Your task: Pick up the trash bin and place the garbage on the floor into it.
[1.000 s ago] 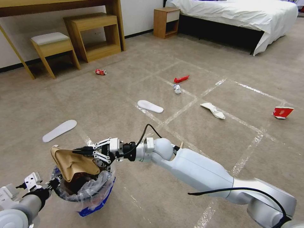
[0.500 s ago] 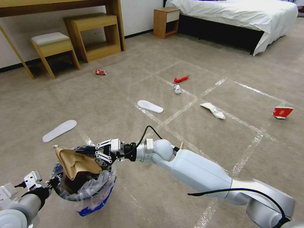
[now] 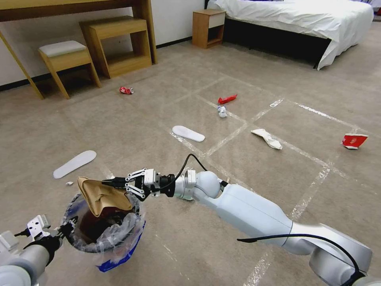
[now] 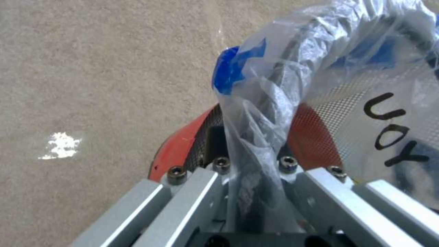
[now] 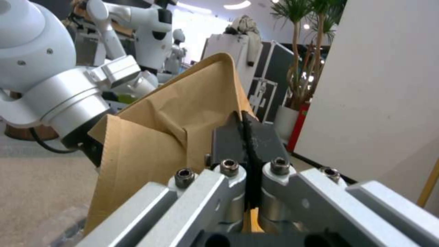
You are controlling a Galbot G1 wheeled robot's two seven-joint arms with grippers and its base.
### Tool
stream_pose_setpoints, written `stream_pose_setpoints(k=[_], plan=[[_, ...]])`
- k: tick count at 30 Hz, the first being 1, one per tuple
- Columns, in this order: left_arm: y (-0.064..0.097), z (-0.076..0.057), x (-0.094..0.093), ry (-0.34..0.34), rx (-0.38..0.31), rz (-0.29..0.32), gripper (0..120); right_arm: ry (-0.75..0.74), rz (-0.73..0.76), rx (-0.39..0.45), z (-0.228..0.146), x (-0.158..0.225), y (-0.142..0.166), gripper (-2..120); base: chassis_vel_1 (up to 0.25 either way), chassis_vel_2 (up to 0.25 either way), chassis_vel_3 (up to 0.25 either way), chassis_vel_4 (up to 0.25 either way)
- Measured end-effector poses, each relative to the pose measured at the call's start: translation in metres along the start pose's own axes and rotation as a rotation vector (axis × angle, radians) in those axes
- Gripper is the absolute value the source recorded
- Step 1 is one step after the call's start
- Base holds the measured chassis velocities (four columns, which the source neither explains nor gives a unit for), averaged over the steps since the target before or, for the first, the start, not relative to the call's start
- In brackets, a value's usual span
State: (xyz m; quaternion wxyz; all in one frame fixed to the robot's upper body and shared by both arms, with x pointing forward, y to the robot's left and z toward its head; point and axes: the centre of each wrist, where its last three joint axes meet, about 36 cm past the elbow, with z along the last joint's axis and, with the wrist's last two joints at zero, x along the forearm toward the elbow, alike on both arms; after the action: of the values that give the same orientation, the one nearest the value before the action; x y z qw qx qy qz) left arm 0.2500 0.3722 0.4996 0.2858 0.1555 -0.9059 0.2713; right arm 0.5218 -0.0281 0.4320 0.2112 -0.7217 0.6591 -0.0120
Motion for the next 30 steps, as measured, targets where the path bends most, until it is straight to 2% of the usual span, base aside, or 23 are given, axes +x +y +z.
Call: stream_pose_setpoints(k=[2, 3, 6, 8, 10, 11, 15, 16, 18, 19, 25, 26, 28, 30], plan=[[-0.001, 0.001, 0.001, -0.001, 0.003, 0.003, 0, 0.005, 0.000, 0.003, 0.001, 0.000, 0.002, 7, 0.000, 0.000, 0.000, 0.000], [-0.001, 0.001, 0.001, -0.001, 0.003, 0.003, 0, 0.005, 0.000, 0.003, 0.001, 0.000, 0.002, 7, 0.000, 0.000, 0.000, 0.000], [-0.003, 0.002, 0.002, 0.000, 0.008, 0.009, 0, 0.015, 0.004, 0.002, 0.005, 0.000, 0.006, 22, 0.000, 0.000, 0.000, 0.000], [-0.004, 0.002, 0.003, -0.001, 0.007, 0.010, 0, 0.017, 0.005, 0.001, 0.006, 0.000, 0.008, 25, 0.000, 0.000, 0.000, 0.000], [-0.004, 0.002, 0.004, -0.002, 0.007, 0.012, 0, 0.019, 0.006, -0.002, 0.008, 0.000, 0.010, 37, 0.000, 0.000, 0.000, 0.000], [-0.004, 0.002, 0.004, -0.002, 0.007, 0.012, 0, 0.019, 0.006, -0.002, 0.008, 0.000, 0.010, 37, 0.000, 0.000, 0.000, 0.000], [-0.005, 0.001, 0.005, -0.004, 0.010, 0.015, 0, 0.022, 0.004, -0.008, 0.010, -0.002, 0.014, 56, 0.000, 0.000, 0.000, 0.000], [-0.005, 0.001, 0.005, -0.004, 0.010, 0.015, 0, 0.022, 0.004, -0.008, 0.010, -0.002, 0.014, 56, 0.000, 0.000, 0.000, 0.000], [-0.005, 0.001, 0.006, -0.004, 0.011, 0.018, 0, 0.023, 0.002, -0.007, 0.010, -0.003, 0.014, 67, 0.000, 0.000, 0.000, 0.000], [-0.005, 0.001, 0.006, -0.004, 0.011, 0.018, 0, 0.023, 0.002, -0.007, 0.010, -0.003, 0.014, 67, 0.000, 0.000, 0.000, 0.000], [-0.006, -0.001, 0.007, -0.006, 0.006, 0.021, 0, 0.023, 0.008, 0.017, 0.002, -0.002, 0.005, 90, 0.000, 0.000, 0.000, 0.000], [-0.006, -0.001, 0.007, -0.006, 0.006, 0.021, 0, 0.023, 0.008, 0.017, 0.002, -0.002, 0.005, 90, 0.000, 0.000, 0.000, 0.000], [-0.006, -0.002, 0.007, -0.005, 0.009, 0.022, 0, 0.013, 0.027, 0.037, -0.007, -0.001, -0.005, 99, 0.000, 0.000, 0.000, 0.000], [-0.006, -0.002, 0.007, -0.003, 0.012, 0.021, 0, 0.005, 0.047, 0.052, -0.015, 0.002, -0.012, 99, 0.000, 0.000, 0.000, 0.000]])
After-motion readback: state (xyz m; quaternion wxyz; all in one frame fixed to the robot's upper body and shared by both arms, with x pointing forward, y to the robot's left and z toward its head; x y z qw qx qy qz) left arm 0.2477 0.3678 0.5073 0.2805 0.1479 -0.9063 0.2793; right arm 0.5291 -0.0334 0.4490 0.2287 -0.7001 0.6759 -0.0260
